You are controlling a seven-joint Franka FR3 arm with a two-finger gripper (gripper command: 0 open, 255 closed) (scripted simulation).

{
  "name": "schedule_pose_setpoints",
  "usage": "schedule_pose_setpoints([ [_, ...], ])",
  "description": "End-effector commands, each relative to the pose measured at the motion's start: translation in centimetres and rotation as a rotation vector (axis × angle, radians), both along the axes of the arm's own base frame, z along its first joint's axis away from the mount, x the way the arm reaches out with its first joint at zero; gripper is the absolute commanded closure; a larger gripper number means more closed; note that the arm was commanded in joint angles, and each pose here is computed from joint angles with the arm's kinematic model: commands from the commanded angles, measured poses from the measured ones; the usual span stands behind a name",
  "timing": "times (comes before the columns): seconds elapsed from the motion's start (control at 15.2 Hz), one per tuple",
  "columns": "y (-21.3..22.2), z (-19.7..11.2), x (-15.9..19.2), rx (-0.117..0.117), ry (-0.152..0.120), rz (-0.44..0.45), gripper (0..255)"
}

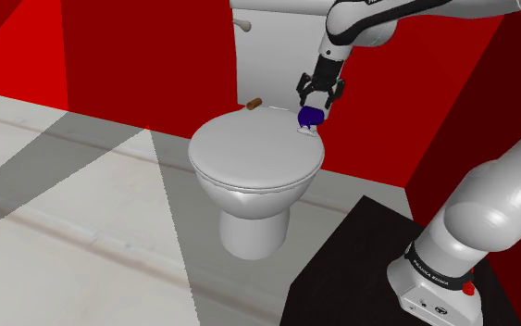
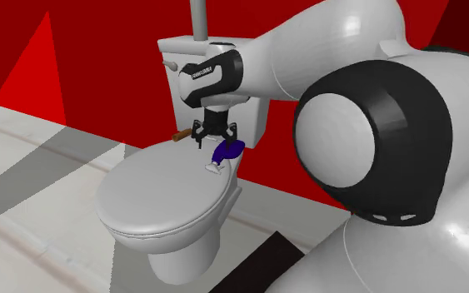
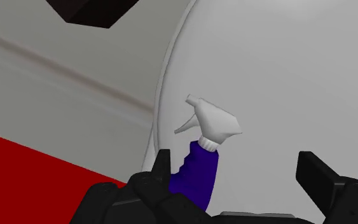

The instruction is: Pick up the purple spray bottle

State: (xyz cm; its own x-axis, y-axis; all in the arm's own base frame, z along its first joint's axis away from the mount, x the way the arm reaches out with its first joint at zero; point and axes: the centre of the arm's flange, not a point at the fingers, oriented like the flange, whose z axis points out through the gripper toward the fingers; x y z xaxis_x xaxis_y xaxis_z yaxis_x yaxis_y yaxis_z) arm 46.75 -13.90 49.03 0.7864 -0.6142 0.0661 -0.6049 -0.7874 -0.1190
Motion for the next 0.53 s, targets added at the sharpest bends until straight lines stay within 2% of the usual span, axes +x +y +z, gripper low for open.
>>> schedule_pose_setpoints([
  [0.0, -1.3, -1.8, 1.3, 0.013, -0.003, -0.063, 0],
  [0.4, -6.0, -6.8, 5.0, 0.054, -0.008, -0.239, 0],
  [0.46, -6.0, -7.3, 5.0, 0.054, -0.008, -0.239, 0],
])
